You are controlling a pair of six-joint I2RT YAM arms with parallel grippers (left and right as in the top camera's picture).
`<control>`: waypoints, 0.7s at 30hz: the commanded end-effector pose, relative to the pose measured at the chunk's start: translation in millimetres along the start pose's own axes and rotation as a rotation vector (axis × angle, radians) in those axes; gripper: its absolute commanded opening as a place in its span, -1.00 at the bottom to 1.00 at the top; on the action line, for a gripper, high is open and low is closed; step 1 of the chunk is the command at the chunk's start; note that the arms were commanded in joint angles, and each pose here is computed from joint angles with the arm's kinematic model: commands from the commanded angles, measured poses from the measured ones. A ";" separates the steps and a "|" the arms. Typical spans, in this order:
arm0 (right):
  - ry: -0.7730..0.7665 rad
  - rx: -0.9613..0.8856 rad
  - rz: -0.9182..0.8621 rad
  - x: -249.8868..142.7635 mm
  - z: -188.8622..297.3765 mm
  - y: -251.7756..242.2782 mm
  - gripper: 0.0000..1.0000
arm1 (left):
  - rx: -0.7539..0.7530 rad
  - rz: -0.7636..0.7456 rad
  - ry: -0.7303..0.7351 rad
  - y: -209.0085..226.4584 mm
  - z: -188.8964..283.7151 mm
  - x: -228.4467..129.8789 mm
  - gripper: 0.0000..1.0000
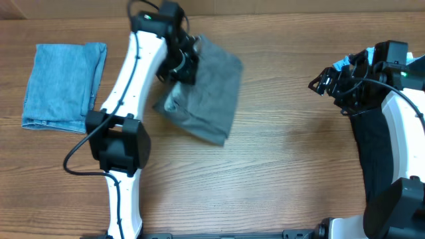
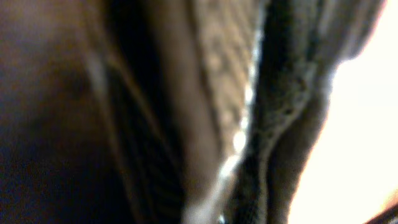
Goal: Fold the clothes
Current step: 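Carry the shorts with the left gripper to the upper-left towel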
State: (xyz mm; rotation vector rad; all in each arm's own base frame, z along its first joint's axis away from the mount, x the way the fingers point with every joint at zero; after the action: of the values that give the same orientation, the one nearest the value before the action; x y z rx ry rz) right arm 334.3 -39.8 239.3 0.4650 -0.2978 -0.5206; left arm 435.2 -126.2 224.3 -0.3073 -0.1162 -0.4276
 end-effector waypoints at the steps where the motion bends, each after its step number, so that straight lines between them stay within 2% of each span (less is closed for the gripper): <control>1: -0.006 0.004 0.003 1.0 1.1 0.9 1.00 | 0.036 0.093 -0.144 25.1 42.4 10.0 -0.92; 13: -0.006 0.004 0.003 1.0 1.1 0.9 1.00 | 0.154 0.317 -0.434 125.9 126.8 -4.4 -0.92; 17: -0.006 0.003 0.003 1.0 1.1 0.9 1.00 | 0.172 0.440 -0.528 169.5 150.5 -22.4 -0.92; 21: -0.006 0.003 0.003 0.9 1.1 0.9 1.00 | 0.119 0.667 -0.667 219.3 178.9 -50.3 -0.92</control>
State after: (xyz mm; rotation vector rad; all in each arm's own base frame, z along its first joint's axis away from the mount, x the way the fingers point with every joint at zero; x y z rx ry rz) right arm 334.2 -39.8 239.4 0.4654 -0.2970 -0.5207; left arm 479.0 105.2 306.5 -0.2430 -0.5790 0.1851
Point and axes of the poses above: each gripper's point midway between its finger pads, its own z axis back along the fingers, its own y axis along the line the jaws close on, x = y × z, the point moved 9 cm from there along z, back along the fingers, and after that the axes turned 9 degrees about -z, right-handed, at the moved point
